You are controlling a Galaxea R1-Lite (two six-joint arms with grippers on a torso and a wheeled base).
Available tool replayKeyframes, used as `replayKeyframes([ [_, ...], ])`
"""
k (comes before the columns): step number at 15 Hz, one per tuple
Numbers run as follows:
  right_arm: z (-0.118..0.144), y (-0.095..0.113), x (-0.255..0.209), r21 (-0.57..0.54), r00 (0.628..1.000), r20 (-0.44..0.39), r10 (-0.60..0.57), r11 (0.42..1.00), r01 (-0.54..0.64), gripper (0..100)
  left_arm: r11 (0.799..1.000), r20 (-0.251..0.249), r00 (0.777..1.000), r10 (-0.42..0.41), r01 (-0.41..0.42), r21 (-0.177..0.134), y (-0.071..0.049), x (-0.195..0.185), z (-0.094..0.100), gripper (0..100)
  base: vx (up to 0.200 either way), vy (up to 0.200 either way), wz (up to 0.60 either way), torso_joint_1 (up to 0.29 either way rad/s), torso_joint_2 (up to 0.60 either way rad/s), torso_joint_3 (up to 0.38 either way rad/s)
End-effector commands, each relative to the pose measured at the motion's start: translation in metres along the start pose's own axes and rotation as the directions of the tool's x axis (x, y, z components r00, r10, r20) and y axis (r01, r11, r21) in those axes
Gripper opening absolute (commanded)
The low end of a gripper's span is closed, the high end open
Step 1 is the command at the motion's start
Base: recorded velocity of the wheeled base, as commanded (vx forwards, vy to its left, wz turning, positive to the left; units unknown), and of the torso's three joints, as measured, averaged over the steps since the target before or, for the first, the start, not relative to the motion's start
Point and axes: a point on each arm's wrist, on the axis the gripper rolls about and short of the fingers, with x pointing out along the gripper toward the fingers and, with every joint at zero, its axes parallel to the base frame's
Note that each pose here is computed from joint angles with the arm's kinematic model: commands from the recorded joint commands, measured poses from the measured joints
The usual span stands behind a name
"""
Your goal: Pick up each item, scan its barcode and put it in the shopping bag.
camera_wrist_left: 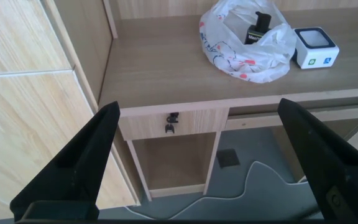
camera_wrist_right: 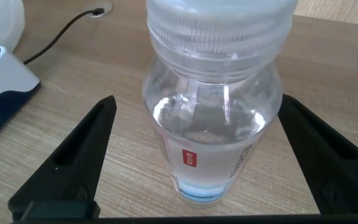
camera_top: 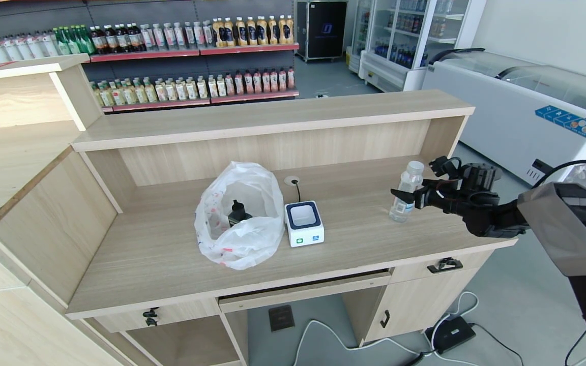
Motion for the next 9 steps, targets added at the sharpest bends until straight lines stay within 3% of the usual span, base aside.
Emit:
replayKeyframes([
  [1, -0.0053, -0.0009, 0.0022, 0.003, 1.0, -0.003, 0.0, 1.0, 0.0, 100, 1.0, 0.0, 1.0, 0.001, -0.001, -0.001, 0.0, 0.0, 0.0, 100, 0.0, 0.0, 0.0, 0.0, 0.0, 0.0],
  [2, -0.0059, -0.0011, 0.0027, 0.006, 1.0, -0.002, 0.0, 1.0, 0.0, 100, 1.0, 0.0, 1.0, 0.001, -0.001, -0.001, 0.0, 0.0, 0.0, 100, 0.0, 0.0, 0.0, 0.0, 0.0, 0.0],
  [3, -0.0063, -0.0016, 0.0035, 0.008, 1.0, 0.0, 0.0, 1.0, 0.0, 0, 1.0, 0.0, 1.0, 0.002, -0.002, -0.001, 0.0, 0.0, 0.0, 100, 0.0, 0.0, 0.0, 0.0, 0.0, 0.0],
  [9, -0.0067, -0.0019, 0.004, 0.009, 1.0, 0.002, -0.001, 1.0, 0.001, 0, 1.0, 0.0, 1.0, 0.002, -0.002, -0.001, 0.0, 0.0, 0.0, 100, 0.0, 0.0, 0.0, 0.0, 0.0, 0.0],
])
